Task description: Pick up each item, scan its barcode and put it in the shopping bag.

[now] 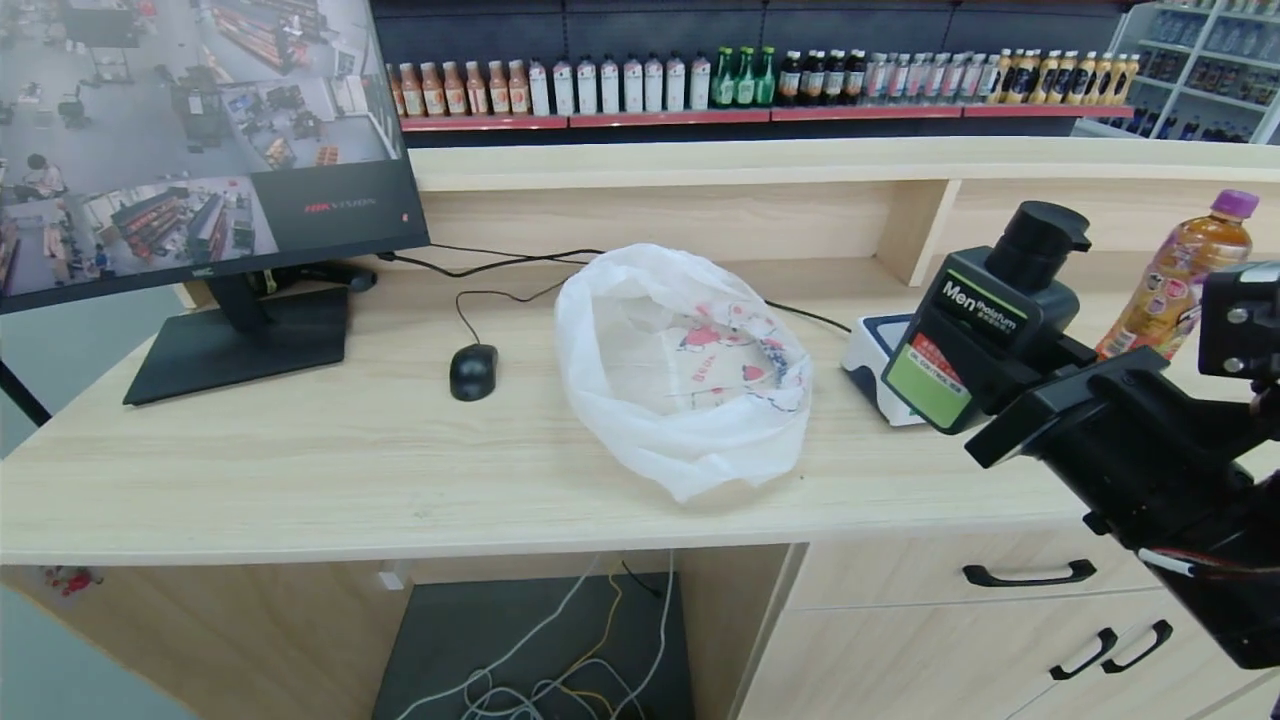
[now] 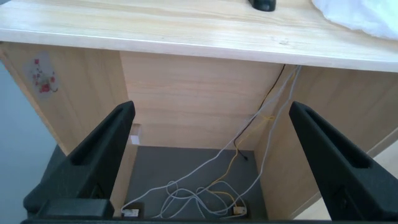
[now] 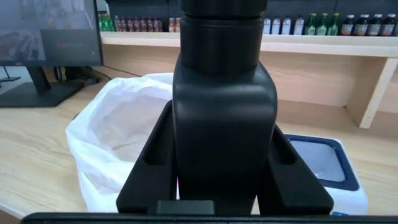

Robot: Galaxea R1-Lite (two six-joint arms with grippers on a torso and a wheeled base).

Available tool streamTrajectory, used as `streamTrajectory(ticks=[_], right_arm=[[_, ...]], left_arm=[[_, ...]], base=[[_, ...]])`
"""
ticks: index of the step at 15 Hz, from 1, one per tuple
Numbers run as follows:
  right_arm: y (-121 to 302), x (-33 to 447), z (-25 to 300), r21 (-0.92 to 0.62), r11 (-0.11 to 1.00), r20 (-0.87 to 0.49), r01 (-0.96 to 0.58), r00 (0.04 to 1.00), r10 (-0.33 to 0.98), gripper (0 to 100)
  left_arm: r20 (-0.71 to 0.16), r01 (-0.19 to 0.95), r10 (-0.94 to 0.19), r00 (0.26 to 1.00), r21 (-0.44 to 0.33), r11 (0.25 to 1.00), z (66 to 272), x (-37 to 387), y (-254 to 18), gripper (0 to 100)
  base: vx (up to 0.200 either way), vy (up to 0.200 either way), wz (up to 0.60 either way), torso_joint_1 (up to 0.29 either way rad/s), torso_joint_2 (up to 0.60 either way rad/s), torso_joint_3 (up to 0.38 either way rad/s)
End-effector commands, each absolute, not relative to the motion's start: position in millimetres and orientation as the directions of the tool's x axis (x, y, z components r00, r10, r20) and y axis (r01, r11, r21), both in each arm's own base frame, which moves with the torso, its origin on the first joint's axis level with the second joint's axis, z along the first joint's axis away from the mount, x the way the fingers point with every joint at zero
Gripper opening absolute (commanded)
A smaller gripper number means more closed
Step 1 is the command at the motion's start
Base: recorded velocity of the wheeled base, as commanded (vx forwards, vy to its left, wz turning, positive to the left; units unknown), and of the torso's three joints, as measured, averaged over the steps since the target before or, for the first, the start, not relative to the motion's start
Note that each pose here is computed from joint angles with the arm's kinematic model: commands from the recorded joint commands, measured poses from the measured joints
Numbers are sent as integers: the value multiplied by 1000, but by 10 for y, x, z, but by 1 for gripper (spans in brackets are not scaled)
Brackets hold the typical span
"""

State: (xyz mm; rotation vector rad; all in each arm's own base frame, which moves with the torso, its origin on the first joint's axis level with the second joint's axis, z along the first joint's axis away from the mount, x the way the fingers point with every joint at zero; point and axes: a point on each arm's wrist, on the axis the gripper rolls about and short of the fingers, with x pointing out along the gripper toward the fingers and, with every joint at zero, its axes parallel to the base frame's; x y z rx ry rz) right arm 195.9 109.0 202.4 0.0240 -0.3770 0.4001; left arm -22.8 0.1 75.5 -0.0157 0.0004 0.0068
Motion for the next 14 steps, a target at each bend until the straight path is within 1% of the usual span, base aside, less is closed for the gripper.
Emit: streamTrajectory(ticks=[1,4,8,12,14], right_arm=[[1090,1954,2031,-51,921,367,-385,851,376,0],[1097,1973,2056,-51,922,377,-383,848,373,0],[1120,1999,2049,-54,921,374,-385,848,376,0],[1298,2169,2059,-56,911,381,-409,835,398,0],[1481,2271,2077,-53,897,395,-438,816,422,0]], left_arm=[[0,-8,8,1000,-15,1000,755,-228,1,100],[0,-8,8,1000,-14,1000,755,-228,1,100],[0,-8,8,1000,-12,1000,755,-228,1,100],[0,-8,8,1000,-12,1000,755,-228,1,100],[0,-8,8,1000,-12,1000,755,-228,1,100]], base=[[0,200,0,2,2,-7],[0,200,0,1,2,4],[0,0,0,0,0,0],[0,0,0,0,0,0],[0,0,0,0,0,0]])
